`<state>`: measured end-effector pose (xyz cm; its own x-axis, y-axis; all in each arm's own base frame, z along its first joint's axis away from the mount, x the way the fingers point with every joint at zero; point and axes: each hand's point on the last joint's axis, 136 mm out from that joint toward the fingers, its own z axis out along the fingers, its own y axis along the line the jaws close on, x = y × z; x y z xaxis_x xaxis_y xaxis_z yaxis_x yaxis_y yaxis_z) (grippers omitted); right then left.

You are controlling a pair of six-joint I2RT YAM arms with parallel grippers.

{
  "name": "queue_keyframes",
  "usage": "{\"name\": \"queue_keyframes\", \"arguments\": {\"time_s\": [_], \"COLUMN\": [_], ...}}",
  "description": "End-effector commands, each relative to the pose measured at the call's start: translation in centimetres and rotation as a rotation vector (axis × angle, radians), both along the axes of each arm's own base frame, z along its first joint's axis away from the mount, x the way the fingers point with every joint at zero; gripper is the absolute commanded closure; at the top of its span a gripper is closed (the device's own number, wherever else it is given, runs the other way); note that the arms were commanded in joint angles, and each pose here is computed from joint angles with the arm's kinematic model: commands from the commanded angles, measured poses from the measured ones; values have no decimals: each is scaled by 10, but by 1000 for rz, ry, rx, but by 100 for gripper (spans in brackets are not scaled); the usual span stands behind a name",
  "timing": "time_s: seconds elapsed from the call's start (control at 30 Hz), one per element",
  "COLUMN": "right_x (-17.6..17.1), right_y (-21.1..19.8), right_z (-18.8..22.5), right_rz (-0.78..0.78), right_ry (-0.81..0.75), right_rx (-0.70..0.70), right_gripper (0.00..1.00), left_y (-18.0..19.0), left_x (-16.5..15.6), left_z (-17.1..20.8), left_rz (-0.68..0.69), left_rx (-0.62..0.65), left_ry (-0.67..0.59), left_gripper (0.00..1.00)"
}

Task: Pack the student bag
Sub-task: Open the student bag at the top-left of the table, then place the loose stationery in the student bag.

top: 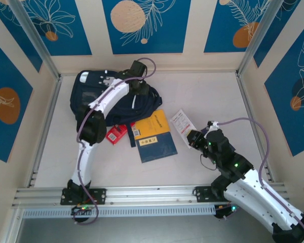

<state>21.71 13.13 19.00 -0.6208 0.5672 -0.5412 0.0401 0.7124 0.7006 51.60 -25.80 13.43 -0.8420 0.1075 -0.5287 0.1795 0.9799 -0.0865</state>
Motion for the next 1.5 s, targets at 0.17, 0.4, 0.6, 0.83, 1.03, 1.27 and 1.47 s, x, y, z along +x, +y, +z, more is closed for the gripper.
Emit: {"name": "queue_keyframes", "arguments": {"time_s": [0.17, 0.4, 0.6, 0.83, 1.03, 1.27, 1.47], "right_x": [2, 6, 9, 17, 28, 38, 36], "right_y": [9, 14, 10, 12, 23, 50, 77], "right_z": [13, 12, 25, 43, 51, 71, 83], "right_rz": [74, 92, 105, 119, 180, 336, 497], "right_ry": [-52, -50, -77, -120, -58, -51, -23], "right_rx": [13, 21, -64, -41, -4, 131, 225], "right_gripper": [100, 100, 100, 100, 100, 100, 100], "left_y": [14, 21, 13, 15, 25, 33, 40], "left_x": [-1, -4, -15, -44, -78, -122, -149], "left_z": [-13, -28, 16, 107, 172, 216, 241], "left_rz": [7, 0, -47, -106, -154, -221, -286], "left_rx": [65, 69, -18, -110, -172, -253, -299], "left_ry": [39, 82, 52, -59, -152, -219, -283], "left_gripper": [55, 88, 100, 100, 100, 100, 100]}}
